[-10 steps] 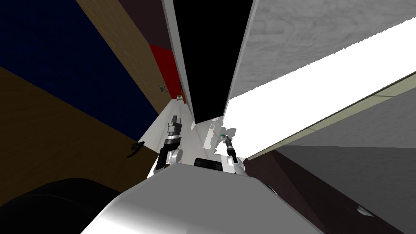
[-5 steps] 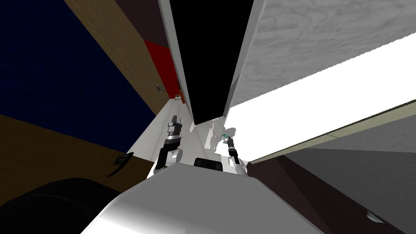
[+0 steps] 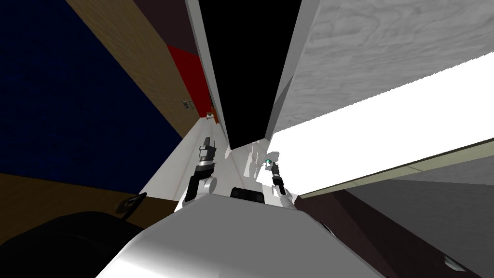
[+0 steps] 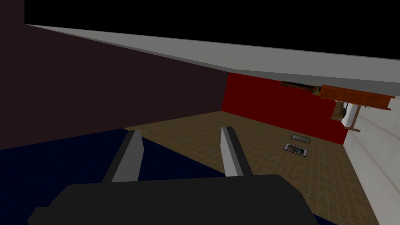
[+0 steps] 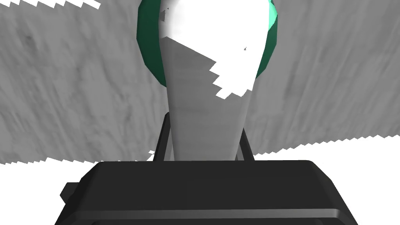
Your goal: Push the door open
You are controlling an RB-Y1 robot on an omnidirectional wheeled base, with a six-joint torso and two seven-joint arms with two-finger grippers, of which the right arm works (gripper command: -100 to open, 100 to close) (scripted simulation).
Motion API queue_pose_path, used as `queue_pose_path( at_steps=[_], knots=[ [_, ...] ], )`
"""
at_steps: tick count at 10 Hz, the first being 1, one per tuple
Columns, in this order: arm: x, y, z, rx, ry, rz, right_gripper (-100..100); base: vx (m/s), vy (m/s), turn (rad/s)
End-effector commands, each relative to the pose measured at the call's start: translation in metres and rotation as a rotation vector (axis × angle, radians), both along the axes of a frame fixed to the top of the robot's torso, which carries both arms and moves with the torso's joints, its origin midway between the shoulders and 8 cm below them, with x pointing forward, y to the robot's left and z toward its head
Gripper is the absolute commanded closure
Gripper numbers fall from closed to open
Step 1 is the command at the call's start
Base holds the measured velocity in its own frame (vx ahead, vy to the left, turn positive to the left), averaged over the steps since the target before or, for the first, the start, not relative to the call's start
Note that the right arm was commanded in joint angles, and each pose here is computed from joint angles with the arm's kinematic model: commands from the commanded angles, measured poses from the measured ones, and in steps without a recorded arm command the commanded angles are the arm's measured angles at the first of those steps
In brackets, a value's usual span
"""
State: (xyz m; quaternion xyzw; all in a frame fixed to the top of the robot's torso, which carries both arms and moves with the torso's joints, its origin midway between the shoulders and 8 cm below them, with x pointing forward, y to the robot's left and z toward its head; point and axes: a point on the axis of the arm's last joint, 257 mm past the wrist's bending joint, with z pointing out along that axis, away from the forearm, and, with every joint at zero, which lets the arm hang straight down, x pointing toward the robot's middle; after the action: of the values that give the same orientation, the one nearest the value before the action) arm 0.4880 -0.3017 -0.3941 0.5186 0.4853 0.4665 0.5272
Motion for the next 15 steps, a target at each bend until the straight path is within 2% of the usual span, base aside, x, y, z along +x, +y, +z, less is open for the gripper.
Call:
queue_pose_path(
  at_steps=[1, 4, 5, 6, 7, 15],
  knots=[
    [-0.001, -0.020, 0.007, -0.011, -0.016, -0.037, 100, 0.196, 0.082, -0.058],
    [-0.001, -0.020, 0.007, -0.011, -0.016, -0.037, 100, 0.057, 0.029, -0.016],
    [-0.003, -0.031, 0.007, -0.008, -0.016, -0.068, 100, 0.122, 0.063, -0.071],
    [-0.003, -0.031, 0.007, -0.008, -0.016, -0.068, 100, 0.146, 0.082, -0.078],
    [-0.005, -0.039, 0.007, -0.004, -0.016, -0.089, 100, 0.152, 0.088, -0.067],
    [-0.014, -0.062, 0.003, 0.021, -0.015, -0.177, 100, 0.173, 0.074, -0.056]
  ],
)
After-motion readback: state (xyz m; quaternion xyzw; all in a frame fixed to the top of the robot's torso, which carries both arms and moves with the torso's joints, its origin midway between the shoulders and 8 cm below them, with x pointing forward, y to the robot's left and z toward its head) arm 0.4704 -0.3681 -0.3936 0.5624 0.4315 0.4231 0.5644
